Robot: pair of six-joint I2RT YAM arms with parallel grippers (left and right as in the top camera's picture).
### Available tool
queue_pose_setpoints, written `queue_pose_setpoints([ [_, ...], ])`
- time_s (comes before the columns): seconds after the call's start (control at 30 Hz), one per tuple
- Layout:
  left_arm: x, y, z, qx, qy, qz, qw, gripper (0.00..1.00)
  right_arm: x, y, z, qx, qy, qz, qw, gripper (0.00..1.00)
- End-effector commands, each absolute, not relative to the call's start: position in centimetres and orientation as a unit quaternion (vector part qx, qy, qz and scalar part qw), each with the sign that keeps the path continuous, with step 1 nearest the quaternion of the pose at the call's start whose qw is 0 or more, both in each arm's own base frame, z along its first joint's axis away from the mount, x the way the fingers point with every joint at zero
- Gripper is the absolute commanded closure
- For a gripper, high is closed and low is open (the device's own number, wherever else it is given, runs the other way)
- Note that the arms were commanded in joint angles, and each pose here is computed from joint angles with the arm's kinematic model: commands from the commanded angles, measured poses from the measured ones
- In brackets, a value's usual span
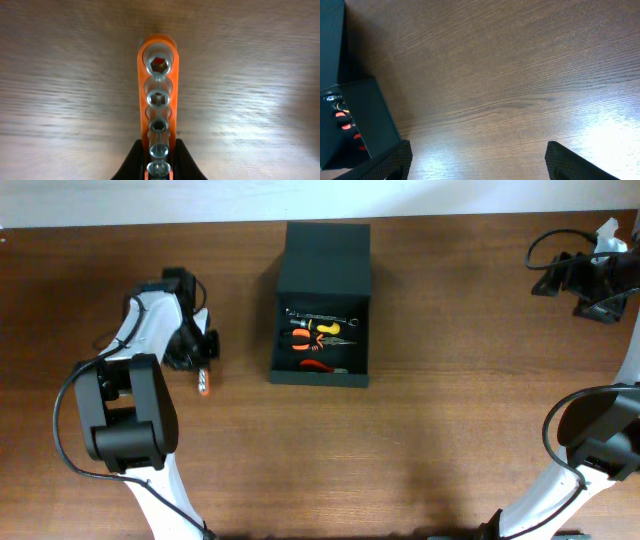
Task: Pack container
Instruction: 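Carry the socket rail with the left gripper over the box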
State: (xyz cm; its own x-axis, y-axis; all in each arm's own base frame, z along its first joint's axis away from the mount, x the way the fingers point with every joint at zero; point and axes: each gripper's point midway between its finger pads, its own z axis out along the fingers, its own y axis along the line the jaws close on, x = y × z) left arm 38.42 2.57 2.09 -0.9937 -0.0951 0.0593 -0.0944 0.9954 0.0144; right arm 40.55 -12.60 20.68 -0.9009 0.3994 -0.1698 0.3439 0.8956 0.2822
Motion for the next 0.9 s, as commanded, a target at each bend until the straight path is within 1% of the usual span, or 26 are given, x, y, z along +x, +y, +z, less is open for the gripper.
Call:
queue_pose_setpoints([
  [0.0, 41.9, 3.1, 6.7, -0.006, -0.999, -0.012, -0.031, 0.98, 40.6, -12.5, 20.5, 0.194, 0.966, 0.13, 0.11, 0.16],
  [0.07, 43.2, 3.1, 9.4, -0.047, -0.997, -0.015, -0.056, 0.98, 40.6, -12.5, 20.5, 0.194, 0.966, 0.13, 0.11, 0.15],
  [0.2, 45.2, 1.9, 14.6, -0.17, -0.98, -0.03, -0.103, 0.98, 40.6, -12.5, 20.5, 0.193, 0.966, 0.13, 0.11, 0.15],
  [0.33, 46.4, -1.1, 18.9, -0.291, -0.944, -0.048, -0.144, 0.98, 40.6, -12.5, 20.5, 0.193, 0.966, 0.13, 0.111, 0.15],
  [0.43, 46.7, -4.7, 20.7, -0.39, -0.904, -0.059, -0.164, 0.98, 40.7, -12.5, 20.5, 0.193, 0.966, 0.13, 0.112, 0.15],
  [0.53, 46.1, -8.9, 20.7, -0.497, -0.85, -0.064, -0.162, 0.98, 40.7, -12.5, 20.5, 0.193, 0.966, 0.13, 0.112, 0.15],
  [0.67, 44.6, -14.0, 19.1, -0.619, -0.771, -0.062, -0.14, 0.98, 40.7, -12.5, 20.5, 0.193, 0.966, 0.13, 0.112, 0.15],
  [0.77, 43.6, -16.8, 17.4, -0.67, -0.731, -0.054, -0.12, 0.98, 40.6, -12.5, 20.5, 0.193, 0.966, 0.13, 0.111, 0.15],
  [0.87, 42.8, -18.9, 15.7, -0.695, -0.71, -0.045, -0.1, 0.98, 40.7, -12.5, 20.5, 0.193, 0.966, 0.13, 0.112, 0.15],
])
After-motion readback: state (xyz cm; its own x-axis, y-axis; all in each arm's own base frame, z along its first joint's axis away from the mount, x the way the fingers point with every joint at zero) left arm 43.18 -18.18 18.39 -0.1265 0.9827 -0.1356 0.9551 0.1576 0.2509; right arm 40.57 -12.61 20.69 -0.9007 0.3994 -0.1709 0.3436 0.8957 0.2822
